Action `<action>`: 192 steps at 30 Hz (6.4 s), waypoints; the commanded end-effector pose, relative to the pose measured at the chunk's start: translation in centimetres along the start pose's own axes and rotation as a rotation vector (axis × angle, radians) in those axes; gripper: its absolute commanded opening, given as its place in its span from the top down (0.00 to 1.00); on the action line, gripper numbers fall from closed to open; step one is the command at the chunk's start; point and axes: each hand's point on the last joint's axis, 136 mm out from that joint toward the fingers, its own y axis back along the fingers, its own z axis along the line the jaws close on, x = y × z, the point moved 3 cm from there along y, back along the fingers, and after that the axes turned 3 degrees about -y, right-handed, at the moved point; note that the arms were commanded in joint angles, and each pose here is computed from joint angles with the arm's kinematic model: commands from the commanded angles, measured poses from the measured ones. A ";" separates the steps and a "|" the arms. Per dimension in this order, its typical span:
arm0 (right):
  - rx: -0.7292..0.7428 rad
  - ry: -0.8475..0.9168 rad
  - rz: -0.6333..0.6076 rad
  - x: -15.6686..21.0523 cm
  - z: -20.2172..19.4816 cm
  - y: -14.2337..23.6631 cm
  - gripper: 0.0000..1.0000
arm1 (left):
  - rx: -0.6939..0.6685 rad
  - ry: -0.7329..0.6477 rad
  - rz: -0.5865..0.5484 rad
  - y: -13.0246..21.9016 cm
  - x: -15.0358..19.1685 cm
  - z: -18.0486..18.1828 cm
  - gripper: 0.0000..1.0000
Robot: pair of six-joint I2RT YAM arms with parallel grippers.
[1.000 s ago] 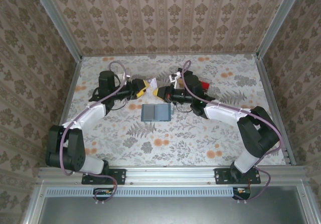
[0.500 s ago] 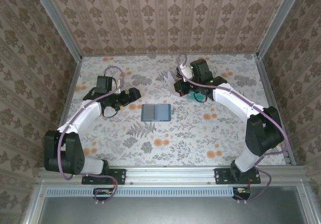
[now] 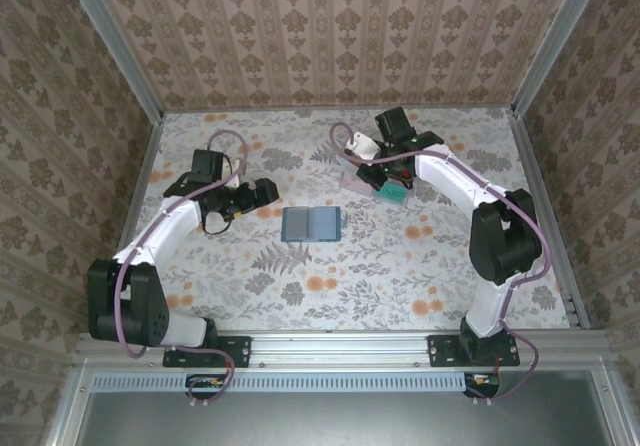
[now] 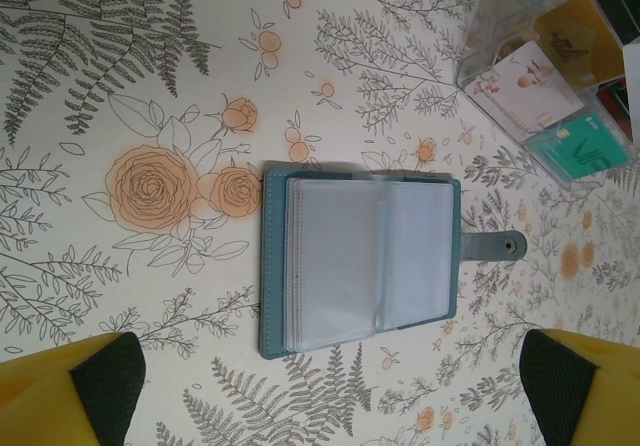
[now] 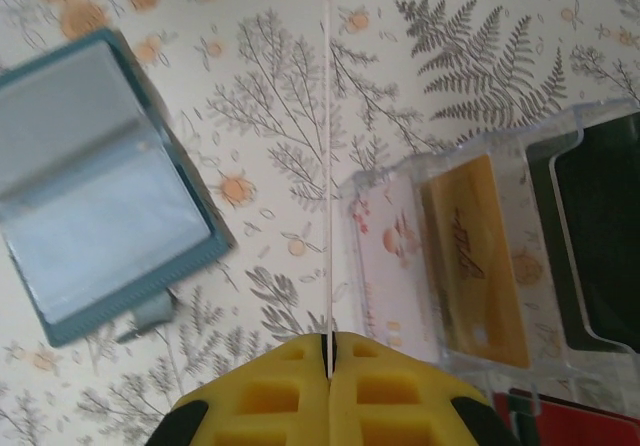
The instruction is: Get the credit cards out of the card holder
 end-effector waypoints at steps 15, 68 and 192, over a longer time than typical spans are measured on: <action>-0.029 0.065 0.143 2.3 -2.5 -3.8 1.00 | -0.009 0.001 0.031 -0.5 -0.4 0.3 0.00; 0.059 -0.160 -0.017 -0.6 -0.8 1.2 0.65 | -0.034 0.029 0.042 -0.6 0.4 1.0 0.00; 0.125 -1.060 -0.070 1.2 9.5 -3.4 0.53 | 0.402 0.086 0.315 -12.6 4.3 -7.8 0.66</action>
